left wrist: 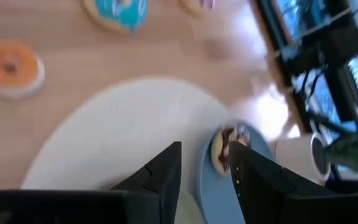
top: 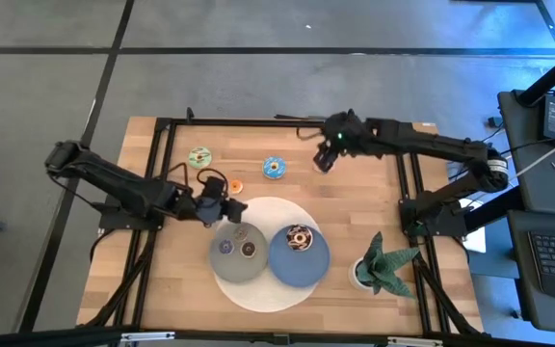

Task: Pick & Place donuts
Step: Put the big violet donut on the blue plate

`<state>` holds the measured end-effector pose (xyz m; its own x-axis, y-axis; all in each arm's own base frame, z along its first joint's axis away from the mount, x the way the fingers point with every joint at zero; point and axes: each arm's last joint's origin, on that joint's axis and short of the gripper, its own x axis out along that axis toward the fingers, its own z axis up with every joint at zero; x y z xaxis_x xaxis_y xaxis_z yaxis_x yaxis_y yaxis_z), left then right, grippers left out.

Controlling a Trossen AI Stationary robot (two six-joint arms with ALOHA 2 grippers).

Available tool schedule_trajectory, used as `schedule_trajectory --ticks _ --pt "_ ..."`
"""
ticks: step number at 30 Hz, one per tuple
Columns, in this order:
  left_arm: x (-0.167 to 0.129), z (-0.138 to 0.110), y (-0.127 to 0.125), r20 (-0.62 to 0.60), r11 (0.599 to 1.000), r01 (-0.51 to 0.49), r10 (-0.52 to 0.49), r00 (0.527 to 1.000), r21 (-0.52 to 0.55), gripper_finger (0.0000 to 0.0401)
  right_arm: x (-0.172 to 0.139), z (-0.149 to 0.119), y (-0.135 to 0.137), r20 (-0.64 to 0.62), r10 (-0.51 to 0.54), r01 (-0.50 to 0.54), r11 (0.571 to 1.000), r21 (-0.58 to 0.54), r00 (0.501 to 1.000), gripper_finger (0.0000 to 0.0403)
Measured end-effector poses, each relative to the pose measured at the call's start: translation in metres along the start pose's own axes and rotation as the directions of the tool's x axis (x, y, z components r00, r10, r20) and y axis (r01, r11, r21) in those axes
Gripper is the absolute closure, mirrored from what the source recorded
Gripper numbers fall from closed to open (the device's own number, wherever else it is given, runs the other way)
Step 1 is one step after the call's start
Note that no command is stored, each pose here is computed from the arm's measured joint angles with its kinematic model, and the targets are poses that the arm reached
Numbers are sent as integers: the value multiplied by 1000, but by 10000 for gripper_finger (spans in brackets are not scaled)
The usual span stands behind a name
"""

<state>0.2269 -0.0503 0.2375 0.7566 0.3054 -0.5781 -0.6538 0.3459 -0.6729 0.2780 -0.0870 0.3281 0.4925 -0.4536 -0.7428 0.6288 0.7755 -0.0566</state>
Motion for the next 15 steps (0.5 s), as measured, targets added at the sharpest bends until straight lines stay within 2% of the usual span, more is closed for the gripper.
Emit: schedule_trajectory --ticks 3,7,15 --pt "-1 7 1 45 1000 -5 4 999 25 272 16 5 -20 -33 -21 23 998 66 999 238" --pt "2 16 2 63 999 -20 17 998 48 273 53 5 -41 -144 -7 25 992 127 990 260" --pt "7 24 5 5 997 -22 22 1000 69 273 123 -13 -64 -369 -42 108 981 160 928 287"
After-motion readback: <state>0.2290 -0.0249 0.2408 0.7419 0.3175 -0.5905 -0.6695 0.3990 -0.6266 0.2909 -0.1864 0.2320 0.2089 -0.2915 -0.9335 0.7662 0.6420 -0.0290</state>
